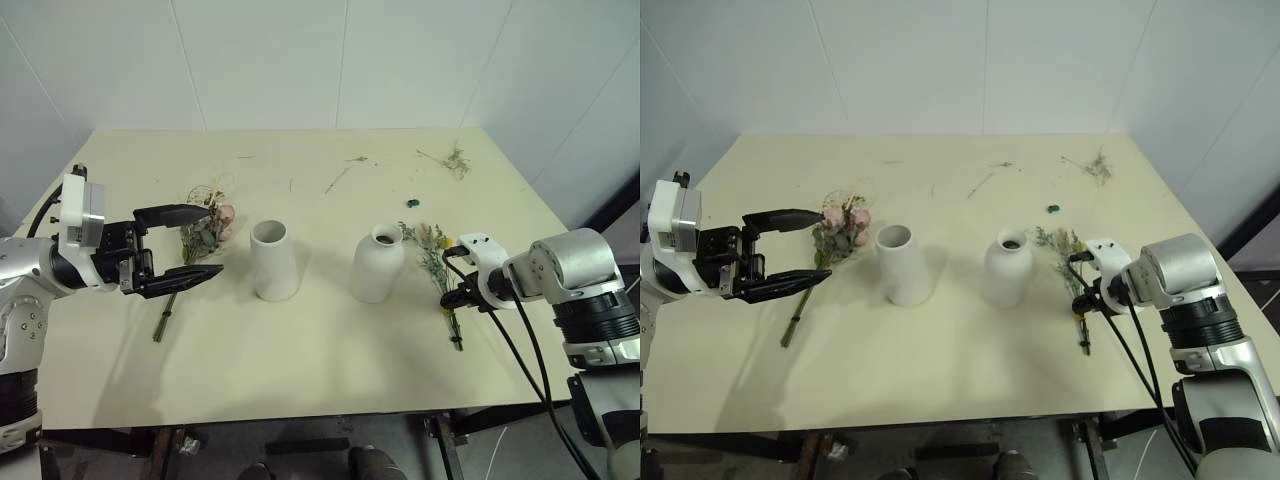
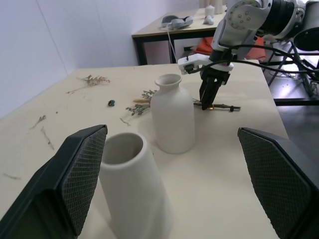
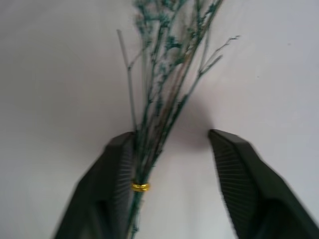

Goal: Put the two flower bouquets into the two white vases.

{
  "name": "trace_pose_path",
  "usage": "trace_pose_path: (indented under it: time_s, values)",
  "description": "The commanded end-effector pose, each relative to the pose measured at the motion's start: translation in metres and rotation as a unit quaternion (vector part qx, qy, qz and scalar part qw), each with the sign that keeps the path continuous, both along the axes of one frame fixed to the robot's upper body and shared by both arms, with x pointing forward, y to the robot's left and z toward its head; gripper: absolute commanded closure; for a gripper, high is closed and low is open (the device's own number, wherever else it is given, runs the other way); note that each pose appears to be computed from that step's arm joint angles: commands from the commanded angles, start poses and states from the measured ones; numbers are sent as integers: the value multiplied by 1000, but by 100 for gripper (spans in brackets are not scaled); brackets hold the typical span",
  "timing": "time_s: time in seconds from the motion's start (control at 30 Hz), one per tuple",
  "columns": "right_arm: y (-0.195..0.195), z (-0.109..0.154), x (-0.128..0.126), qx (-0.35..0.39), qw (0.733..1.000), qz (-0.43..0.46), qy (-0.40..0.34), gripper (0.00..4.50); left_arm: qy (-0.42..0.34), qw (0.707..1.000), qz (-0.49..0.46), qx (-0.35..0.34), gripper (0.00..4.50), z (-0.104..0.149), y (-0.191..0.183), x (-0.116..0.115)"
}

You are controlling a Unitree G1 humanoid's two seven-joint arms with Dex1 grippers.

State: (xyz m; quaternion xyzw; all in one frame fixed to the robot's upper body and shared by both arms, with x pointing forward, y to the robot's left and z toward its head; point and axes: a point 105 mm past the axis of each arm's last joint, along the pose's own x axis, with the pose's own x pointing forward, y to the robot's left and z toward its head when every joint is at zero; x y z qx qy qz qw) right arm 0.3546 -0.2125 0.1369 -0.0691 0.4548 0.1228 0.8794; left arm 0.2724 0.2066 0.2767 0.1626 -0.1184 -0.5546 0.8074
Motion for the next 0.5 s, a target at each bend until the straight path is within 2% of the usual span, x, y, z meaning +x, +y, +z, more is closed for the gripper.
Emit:
trace_pose_path:
  time_s: [0.03,0.17,0.2,0.37,0.5]
  values:
    - [28,-23,-11,35,997,46,43,308,-20,1000,2,10,0,9,2,-1]
    - [32,-22,-12,38,997,54,38,431,-21,1000,-2,11,0,10,1,2]
    - [32,-21,-11,39,997,53,36,449,-22,1000,-2,11,0,10,1,2]
    - [22,-6,-8,60,998,36,1,449,-24,1000,-8,13,0,12,-1,6]
    - [12,32,8,106,985,46,-128,449,-26,1000,-11,13,0,14,1,10]
